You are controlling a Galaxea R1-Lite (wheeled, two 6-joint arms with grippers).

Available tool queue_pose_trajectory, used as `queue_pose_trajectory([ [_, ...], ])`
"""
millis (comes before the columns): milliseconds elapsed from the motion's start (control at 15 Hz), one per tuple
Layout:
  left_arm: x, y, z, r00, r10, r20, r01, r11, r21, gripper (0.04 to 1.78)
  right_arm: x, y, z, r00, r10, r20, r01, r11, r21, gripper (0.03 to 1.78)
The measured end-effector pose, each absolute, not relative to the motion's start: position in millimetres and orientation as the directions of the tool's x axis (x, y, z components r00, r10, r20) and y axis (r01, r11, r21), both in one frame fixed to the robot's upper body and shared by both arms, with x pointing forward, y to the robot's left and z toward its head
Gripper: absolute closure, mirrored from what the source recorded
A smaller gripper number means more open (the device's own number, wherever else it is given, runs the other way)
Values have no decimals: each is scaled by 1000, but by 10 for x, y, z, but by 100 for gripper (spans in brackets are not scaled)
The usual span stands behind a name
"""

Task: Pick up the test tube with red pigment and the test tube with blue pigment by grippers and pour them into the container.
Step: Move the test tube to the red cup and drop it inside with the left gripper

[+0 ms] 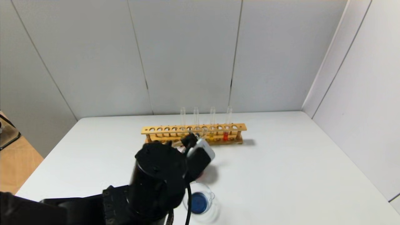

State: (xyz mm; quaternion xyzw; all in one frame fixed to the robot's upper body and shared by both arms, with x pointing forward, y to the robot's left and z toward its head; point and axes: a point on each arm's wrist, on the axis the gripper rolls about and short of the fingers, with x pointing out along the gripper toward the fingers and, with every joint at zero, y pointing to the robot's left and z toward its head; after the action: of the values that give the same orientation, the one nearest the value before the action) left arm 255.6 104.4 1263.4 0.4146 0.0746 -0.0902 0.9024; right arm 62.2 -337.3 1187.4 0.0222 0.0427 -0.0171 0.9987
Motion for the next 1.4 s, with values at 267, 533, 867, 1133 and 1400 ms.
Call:
queue_pose_trajectory([
  [267, 2610, 1169, 12966, 986, -96, -136, 150, 868, 473, 152, 622, -3373, 11874, 996, -32, -86, 36, 998, 43, 6],
  [533, 2757, 1095, 13138, 983, -150, -102, 172, 949, 263, 152, 622, -3373, 11874, 996, -33, -86, 37, 998, 43, 6],
  [867, 2943, 928, 13095, 953, -270, -139, 285, 953, 101, 152, 622, -3373, 11874, 996, -31, -86, 35, 998, 43, 6],
  [1133, 3159, 910, 12888, 931, -304, -201, 317, 948, 36, 152, 622, -3373, 11874, 996, -32, -86, 36, 998, 43, 6],
  [1400, 3304, 905, 12715, 924, -295, -242, 310, 950, 24, 152, 622, -3373, 11874, 996, -32, -86, 36, 998, 43, 6],
])
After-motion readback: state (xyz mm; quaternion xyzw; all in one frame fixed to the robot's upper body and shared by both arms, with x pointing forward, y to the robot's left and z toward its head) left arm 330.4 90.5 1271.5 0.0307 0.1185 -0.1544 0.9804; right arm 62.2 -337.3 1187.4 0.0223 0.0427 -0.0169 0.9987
